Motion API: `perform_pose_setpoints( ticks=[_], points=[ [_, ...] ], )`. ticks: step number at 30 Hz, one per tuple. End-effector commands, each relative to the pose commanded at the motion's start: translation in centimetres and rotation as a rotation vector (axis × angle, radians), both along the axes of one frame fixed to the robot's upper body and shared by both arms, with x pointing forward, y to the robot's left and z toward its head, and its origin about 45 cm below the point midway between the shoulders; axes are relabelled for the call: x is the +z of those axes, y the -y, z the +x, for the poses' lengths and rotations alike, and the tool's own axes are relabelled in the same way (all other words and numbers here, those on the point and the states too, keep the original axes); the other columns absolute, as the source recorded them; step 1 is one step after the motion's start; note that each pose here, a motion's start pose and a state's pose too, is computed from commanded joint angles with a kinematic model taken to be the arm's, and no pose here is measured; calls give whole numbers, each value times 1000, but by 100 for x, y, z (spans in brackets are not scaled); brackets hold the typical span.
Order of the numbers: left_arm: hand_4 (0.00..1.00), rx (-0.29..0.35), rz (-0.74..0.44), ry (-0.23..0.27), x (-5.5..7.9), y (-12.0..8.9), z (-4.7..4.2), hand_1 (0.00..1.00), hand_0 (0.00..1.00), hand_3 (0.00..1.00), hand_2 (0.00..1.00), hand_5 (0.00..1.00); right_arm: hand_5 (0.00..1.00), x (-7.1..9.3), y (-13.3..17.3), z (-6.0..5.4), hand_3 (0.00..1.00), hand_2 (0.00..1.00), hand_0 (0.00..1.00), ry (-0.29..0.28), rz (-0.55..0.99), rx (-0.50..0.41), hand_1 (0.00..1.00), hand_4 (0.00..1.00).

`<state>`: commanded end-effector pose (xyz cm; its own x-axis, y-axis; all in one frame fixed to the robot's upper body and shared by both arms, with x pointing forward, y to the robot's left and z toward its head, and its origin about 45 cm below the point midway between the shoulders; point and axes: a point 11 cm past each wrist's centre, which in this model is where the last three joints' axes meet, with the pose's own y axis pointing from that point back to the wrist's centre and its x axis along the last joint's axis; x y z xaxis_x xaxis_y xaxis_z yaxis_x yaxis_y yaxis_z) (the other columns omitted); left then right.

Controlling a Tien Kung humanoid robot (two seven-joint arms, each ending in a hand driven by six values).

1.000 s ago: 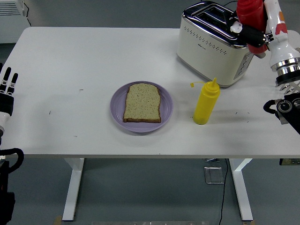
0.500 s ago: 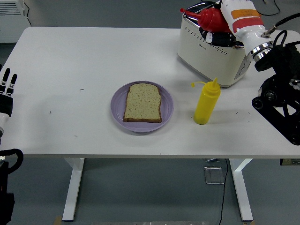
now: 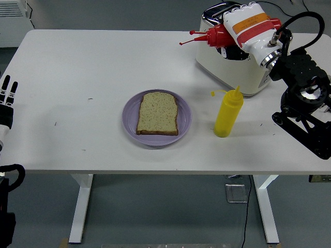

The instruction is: Pick up the cup,pour liquid into bread,place the cup on the desk

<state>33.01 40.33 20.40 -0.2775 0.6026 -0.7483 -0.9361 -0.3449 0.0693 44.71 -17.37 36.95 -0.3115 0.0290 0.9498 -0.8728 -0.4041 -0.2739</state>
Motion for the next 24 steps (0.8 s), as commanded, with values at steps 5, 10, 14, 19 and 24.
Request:
perform_pose_setpoints(
  ticks=[5,10,14,19,24],
  points=[
    [514,-2,1,0,-1,5,2,734,785,689,734,998,328,179,64,-3,302,178,35,44,32,-2,42,684],
    [516,-4,0,-1,-2,11,5,735,785,689,734,998,325,-41,-115,-69,303,179,37,8,-19,52,45,682],
    [515,-6,0,1,0,18,10,736,785,689,734,998,323,-266,-204,-111,304,180,39,-37,-73,78,50,679],
    [515,1,1,-1,-4,-4,-5,736,785,689,734,998,323,-108,-44,-46,304,180,39,-8,-44,33,50,679],
    [513,-1,1,-4,-13,1,-8,734,785,689,734,998,317,152,116,2,305,182,40,40,19,-9,51,674]
  ],
)
